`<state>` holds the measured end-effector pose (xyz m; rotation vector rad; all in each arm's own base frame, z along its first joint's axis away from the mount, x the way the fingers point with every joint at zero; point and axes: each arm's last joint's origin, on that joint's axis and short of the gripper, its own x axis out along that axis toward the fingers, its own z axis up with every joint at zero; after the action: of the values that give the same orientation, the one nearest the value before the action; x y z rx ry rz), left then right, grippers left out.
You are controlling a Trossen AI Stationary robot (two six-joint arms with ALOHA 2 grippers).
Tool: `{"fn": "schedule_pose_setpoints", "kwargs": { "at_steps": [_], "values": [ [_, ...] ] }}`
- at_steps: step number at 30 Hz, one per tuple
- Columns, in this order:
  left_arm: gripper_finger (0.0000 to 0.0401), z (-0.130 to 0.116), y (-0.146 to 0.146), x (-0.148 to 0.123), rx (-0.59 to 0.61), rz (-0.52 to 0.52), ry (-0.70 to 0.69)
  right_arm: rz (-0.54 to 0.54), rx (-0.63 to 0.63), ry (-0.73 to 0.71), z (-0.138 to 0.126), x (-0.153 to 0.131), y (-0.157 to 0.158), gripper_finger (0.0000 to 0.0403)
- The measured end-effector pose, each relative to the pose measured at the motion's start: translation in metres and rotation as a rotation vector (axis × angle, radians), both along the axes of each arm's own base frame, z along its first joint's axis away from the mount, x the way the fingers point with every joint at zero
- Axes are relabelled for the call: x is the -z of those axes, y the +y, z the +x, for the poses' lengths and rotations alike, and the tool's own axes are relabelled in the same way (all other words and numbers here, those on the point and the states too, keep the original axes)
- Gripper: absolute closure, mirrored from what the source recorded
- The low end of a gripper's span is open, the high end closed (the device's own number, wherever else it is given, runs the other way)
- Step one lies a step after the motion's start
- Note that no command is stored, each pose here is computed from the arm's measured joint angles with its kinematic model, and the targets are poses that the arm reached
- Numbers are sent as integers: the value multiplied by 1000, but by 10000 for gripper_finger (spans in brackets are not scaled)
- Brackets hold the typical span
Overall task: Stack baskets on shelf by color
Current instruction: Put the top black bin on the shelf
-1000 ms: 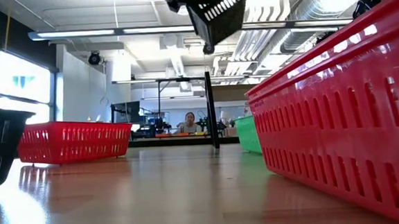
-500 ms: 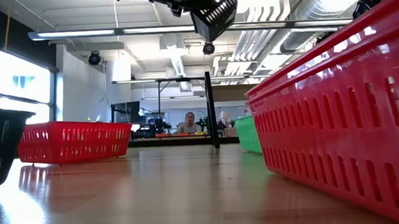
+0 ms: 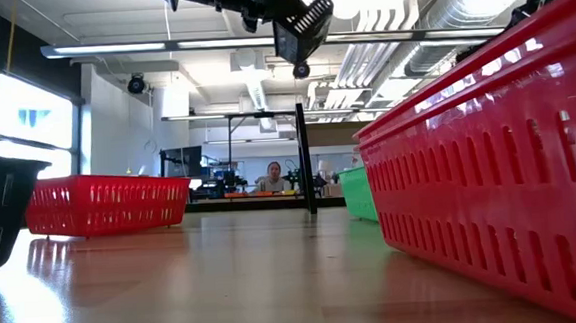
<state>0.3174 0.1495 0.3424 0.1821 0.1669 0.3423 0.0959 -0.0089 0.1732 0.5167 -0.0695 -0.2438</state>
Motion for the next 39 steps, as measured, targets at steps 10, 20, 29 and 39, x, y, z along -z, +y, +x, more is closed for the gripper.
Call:
{"fn": "schedule_pose_setpoints", "kwargs": {
  "at_steps": [10, 20, 29, 39],
  "values": [
    [401, -1, 3, -8, -64, 16, 4, 60, 33, -154, -1, -13, -1, 284],
    [401, 0, 7, -42, -53, 84, 47, 151, 48, -202, -2, -15, -2, 284],
    [401, 24, 21, -24, -73, 17, 153, 117, 53, -216, -4, -25, -2, 284],
    [401, 54, 20, 19, -14, -50, 253, 106, 97, -97, -3, -15, -3, 284]
  ]
}}
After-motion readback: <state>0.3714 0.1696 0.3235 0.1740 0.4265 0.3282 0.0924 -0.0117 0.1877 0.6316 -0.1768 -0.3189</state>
